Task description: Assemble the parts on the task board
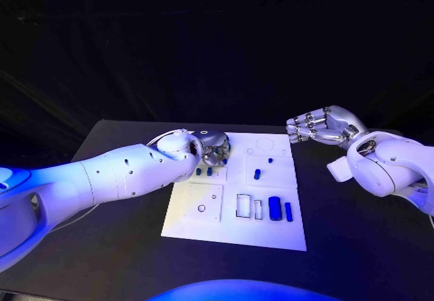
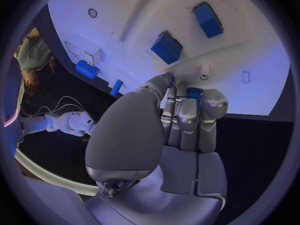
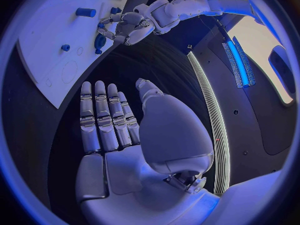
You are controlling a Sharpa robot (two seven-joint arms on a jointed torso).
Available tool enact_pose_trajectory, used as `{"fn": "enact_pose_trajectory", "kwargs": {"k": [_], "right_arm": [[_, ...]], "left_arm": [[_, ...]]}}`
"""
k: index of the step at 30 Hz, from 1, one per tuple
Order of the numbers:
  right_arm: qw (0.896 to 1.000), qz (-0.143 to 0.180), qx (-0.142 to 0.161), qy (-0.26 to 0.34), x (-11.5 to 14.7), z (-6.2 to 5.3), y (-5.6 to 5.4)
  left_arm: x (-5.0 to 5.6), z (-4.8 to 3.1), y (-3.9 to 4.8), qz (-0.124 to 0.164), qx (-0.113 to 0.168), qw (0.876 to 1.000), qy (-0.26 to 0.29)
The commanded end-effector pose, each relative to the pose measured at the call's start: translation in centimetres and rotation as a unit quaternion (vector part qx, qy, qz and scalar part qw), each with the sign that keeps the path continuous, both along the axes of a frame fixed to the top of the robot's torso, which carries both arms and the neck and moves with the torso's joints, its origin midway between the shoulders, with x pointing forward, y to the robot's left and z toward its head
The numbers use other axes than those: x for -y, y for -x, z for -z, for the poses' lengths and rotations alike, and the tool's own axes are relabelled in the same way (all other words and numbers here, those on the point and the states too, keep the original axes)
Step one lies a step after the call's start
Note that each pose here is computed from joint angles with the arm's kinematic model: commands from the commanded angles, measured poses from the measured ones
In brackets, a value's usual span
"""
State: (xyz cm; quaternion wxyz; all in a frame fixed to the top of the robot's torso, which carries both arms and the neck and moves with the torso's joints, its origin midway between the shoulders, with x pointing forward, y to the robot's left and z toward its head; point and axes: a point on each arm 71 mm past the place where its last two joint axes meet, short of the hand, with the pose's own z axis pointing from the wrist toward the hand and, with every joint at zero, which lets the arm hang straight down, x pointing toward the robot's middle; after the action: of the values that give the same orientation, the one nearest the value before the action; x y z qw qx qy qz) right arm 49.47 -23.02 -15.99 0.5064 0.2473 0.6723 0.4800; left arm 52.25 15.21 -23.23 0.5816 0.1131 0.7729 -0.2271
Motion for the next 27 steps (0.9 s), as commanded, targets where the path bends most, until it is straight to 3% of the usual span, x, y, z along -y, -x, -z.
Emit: {"fn": "enact_pose_trajectory", "kwargs": {"k": [1,27], "right_arm": [[1.0,-0.009,0.003,0.001,-0.15,-0.03,0.05],[1.0,-0.014,0.009,0.011,-0.22,-0.05,0.09]], "left_arm": [[0.26,0.22,0.15,0.01,-0.009,1.0,0.005],[0.29,0.29,0.11,0.012,-0.015,1.0,0.017]]}}
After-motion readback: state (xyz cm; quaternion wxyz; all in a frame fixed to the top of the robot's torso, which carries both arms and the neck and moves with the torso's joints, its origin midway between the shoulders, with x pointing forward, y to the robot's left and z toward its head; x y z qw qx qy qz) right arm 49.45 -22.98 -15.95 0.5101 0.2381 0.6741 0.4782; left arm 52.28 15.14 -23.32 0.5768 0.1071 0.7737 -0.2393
